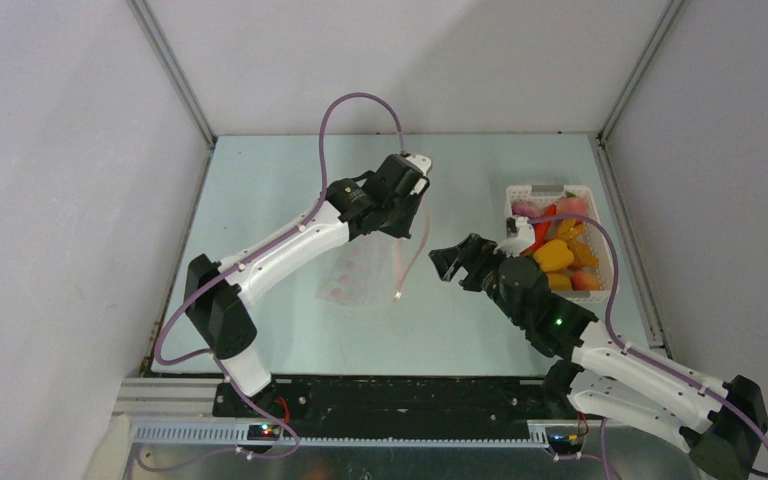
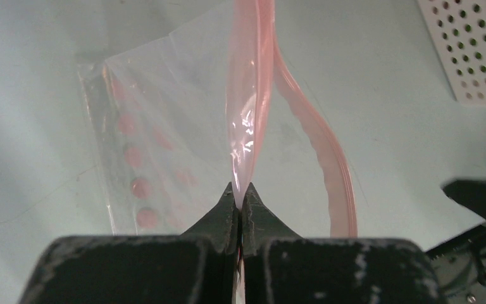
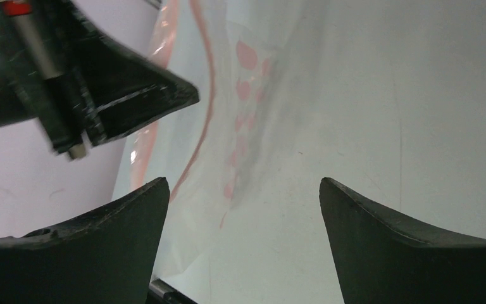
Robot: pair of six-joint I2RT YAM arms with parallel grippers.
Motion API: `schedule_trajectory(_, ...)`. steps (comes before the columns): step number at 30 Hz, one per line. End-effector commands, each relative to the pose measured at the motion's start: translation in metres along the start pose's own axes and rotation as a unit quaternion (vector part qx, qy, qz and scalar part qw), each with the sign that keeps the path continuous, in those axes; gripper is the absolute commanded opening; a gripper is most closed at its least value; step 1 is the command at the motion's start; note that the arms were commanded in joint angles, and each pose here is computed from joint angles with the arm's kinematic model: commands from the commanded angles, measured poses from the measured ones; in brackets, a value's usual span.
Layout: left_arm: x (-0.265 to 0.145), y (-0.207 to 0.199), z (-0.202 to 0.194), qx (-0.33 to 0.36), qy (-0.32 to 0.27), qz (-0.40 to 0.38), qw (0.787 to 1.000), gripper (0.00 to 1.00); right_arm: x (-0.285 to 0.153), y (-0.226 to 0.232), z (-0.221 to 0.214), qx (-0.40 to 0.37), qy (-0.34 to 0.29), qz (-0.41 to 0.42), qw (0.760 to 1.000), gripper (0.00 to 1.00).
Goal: Place the food in the zip-top bag and seal the zipper
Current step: Open the zipper of the food storage bag at the center of the board.
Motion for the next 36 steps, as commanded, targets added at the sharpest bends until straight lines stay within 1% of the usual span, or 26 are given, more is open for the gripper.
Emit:
schedule_trajectory(1,-0.011,-0.015,0.001,-0.009,-0.007,-0.038,0.999,0.00,0.010,-0.009,0.000,0.033,0.002,-0.033,0.999,0.90)
schedule_trajectory(8,-0.009,-0.018,-0.010,-0.012,0.003,-0.043,0.999,0.00,0.023,-0.005,0.004,0.027,0.009,-0.041,0.999,0.89)
schedule_trajectory(17,-0.008,-0.022,-0.016,-0.016,0.009,-0.051,0.999,0.00,0.021,0.006,0.017,0.033,-0.013,-0.015,0.999,0.88)
schedule_trajectory(22,-0.017,-0.030,-0.017,-0.015,0.001,-0.073,0.997,0.00,0.030,0.007,0.011,0.035,-0.007,-0.014,0.999,0.88)
schedule_trajectory(24,-0.020,-0.032,-0.018,-0.015,-0.001,-0.077,0.997,0.00,0.038,0.005,0.006,0.033,-0.002,-0.021,0.999,0.86)
schedule_trajectory(26,-0.025,-0.032,-0.018,-0.013,-0.005,-0.078,0.997,0.00,0.043,0.001,0.003,0.037,0.000,-0.030,0.999,0.80)
schedule_trajectory(28,-0.030,-0.029,-0.018,-0.013,-0.011,-0.072,0.997,0.00,0.049,-0.008,-0.004,0.040,0.014,-0.056,0.998,0.70)
schedule_trajectory(29,-0.035,-0.026,-0.016,-0.015,-0.019,-0.069,0.997,0.00,0.050,-0.011,-0.006,0.042,0.016,-0.063,0.997,0.61)
schedule_trajectory(30,-0.037,-0.024,-0.018,-0.016,-0.020,-0.067,0.997,0.00,0.051,-0.016,-0.011,0.041,0.023,-0.076,0.996,0.55)
schedule_trajectory(31,-0.042,-0.023,-0.016,-0.017,-0.028,-0.067,0.997,0.00,0.052,-0.018,-0.013,0.040,0.026,-0.083,0.995,0.43)
schedule_trajectory(32,-0.043,-0.020,-0.018,-0.017,-0.029,-0.063,0.997,0.00,0.052,-0.023,-0.016,0.037,0.032,-0.096,0.994,0.37)
schedule_trajectory(33,-0.049,-0.017,-0.016,-0.018,-0.039,-0.059,0.997,0.00,0.051,-0.027,-0.020,0.035,0.038,-0.105,0.993,0.27)
schedule_trajectory(34,-0.049,-0.013,-0.018,-0.017,-0.041,-0.052,0.998,0.00,0.049,-0.033,-0.024,0.029,0.046,-0.119,0.991,0.23)
schedule_trajectory(35,-0.054,-0.007,-0.017,-0.017,-0.052,-0.037,0.998,0.00,0.048,-0.036,-0.025,0.025,0.049,-0.126,0.991,0.16)
schedule_trajectory(36,-0.056,-0.002,-0.018,-0.016,-0.055,-0.026,0.998,0.00,0.045,-0.042,-0.028,0.019,0.054,-0.141,0.988,0.12)
Point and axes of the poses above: each gripper's point midway between its finger pads, its own x axis out along the fingers, its own y axis along the line the jaws close on, z = x × y, the point moved 4 cm from there along -x, back along the fingers, and after that the axes turned 10 degrees about -x, right-handed, at the moved point
